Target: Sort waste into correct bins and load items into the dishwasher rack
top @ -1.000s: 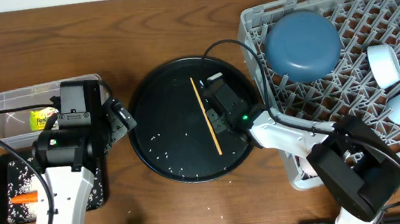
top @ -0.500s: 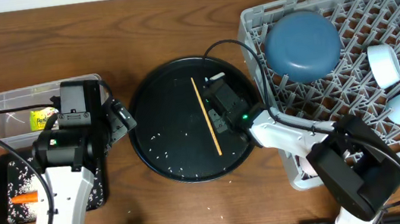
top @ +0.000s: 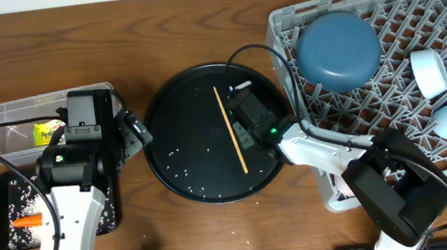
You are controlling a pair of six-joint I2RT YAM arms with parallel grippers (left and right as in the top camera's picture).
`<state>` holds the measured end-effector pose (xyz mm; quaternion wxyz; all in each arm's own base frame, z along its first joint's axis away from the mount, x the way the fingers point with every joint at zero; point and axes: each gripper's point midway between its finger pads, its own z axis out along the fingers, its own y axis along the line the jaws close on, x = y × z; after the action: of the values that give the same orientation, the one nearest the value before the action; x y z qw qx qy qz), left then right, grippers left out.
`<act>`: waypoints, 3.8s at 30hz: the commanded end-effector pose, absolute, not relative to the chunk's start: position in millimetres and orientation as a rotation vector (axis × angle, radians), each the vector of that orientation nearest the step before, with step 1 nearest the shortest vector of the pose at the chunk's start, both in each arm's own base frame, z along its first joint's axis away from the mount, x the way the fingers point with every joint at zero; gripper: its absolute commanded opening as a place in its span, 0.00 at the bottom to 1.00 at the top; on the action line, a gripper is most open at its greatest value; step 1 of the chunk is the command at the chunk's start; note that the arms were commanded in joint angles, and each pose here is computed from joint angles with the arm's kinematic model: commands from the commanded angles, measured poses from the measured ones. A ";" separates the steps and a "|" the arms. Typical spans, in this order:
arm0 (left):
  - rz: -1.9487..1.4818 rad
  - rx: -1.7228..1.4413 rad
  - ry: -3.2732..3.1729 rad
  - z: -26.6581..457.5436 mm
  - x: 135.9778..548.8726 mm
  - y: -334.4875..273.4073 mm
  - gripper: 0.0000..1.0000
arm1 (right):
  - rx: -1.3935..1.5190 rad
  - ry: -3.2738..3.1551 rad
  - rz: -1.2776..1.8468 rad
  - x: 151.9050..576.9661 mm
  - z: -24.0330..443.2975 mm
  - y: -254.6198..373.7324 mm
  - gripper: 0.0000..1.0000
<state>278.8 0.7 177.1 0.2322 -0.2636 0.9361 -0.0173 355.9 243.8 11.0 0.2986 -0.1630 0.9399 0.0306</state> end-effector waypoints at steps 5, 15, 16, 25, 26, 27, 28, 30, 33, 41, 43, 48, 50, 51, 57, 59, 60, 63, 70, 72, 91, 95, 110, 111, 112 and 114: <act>-0.032 -0.729 2.552 183.6 280.3 4.7 0.98 | -0.498 2.632 0.042 327.6 -43.4 236.1 0.08; -0.032 -0.729 2.552 183.6 280.3 4.7 0.98 | -0.495 2.618 0.052 331.5 -39.7 239.4 0.01; -0.032 -0.729 2.552 183.6 280.3 4.7 0.98 | -0.489 2.607 0.060 333.3 -34.5 240.4 0.01; -0.032 -0.729 2.552 183.6 280.3 4.7 0.98 | -0.438 2.443 0.164 347.0 56.8 244.0 0.01; -0.032 -0.729 2.552 183.6 280.3 4.7 0.98 | -0.433 2.435 0.169 345.2 67.2 241.4 0.01; -0.032 -0.729 2.552 183.6 280.3 4.7 0.98 | -0.427 2.426 0.174 343.0 78.1 238.4 0.01; -0.031 -0.729 2.552 183.6 280.3 4.8 0.98 | -0.421 2.422 0.176 340.1 87.5 234.5 0.01; -0.032 -0.729 2.552 183.6 280.3 4.7 0.98 | -0.413 2.417 0.178 333.3 104.2 226.3 0.01; -0.032 -0.729 2.552 183.6 280.3 4.7 0.98 | -0.397 2.421 0.173 318.9 127.8 209.9 0.01; -0.032 -0.729 2.552 183.6 280.3 4.7 0.98 | -0.219 2.508 0.003 296.7 146.5 135.6 0.01; -0.032 -0.729 2.552 183.6 280.3 4.7 0.98 | -0.183 2.553 -0.043 293.9 141.2 117.0 0.01; -0.032 -0.729 2.552 183.6 280.3 4.7 0.98 | -0.072 2.627 -0.101 290.3 132.5 82.6 0.01; -0.032 -0.729 2.552 183.6 280.3 4.7 0.98 | -0.048 2.634 -0.122 292.2 131.9 71.2 0.01; -0.032 -0.729 2.552 183.6 280.3 4.7 0.98 | -0.037 2.636 -0.129 292.7 131.7 67.5 0.01; -0.032 -0.729 2.552 183.6 280.3 4.7 0.98 | 0.029 2.695 -0.201 284.7 126.1 37.8 0.01; -0.032 -0.729 2.552 183.6 280.3 4.7 0.98 | 0.042 2.718 -0.227 281.3 124.1 26.7 0.01; -0.032 -0.729 2.552 183.6 280.3 4.7 0.98 | 0.039 2.731 -0.243 279.3 123.2 20.3 0.01; -0.032 -0.729 2.552 183.6 280.3 4.7 0.98 | 0.035 2.748 -0.284 278.1 122.5 2.1 0.01; -0.032 -0.729 2.552 183.6 280.3 4.7 0.98 | 0.027 2.766 -0.352 279.1 120.9 -31.5 0.01; -0.032 -0.729 2.552 183.6 280.3 4.7 0.98 | 0.035 2.782 -0.365 277.9 118.0 -38.5 0.01; -0.032 -0.729 2.552 183.6 280.3 4.7 0.98 | 0.032 2.984 -0.355 285.3 50.7 -44.1 0.01; -0.032 -0.729 2.552 183.6 280.3 4.7 0.98 | 0.034 2.970 -0.353 288.7 51.8 -44.1 0.28; -0.032 -0.729 2.552 183.6 280.3 4.7 0.98 | 0.050 2.844 -0.303 300.9 110.9 -39.7 0.55; -0.032 -0.729 2.552 183.6 280.3 4.7 0.98 | 0.052 2.827 -0.301 301.3 120.0 -39.7 0.56; -0.032 -0.729 2.552 183.6 280.3 4.7 0.98 | 0.054 2.812 -0.299 301.5 127.5 -39.7 0.57; -0.032 -0.729 2.552 183.6 280.3 4.7 0.98 | 0.056 2.775 -0.290 301.5 144.0 -38.5 0.57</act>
<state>278.8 0.7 177.1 0.2322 -0.2636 0.9361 -0.0173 294.1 -40.2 114.8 0.1317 0.0165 0.9854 -0.1071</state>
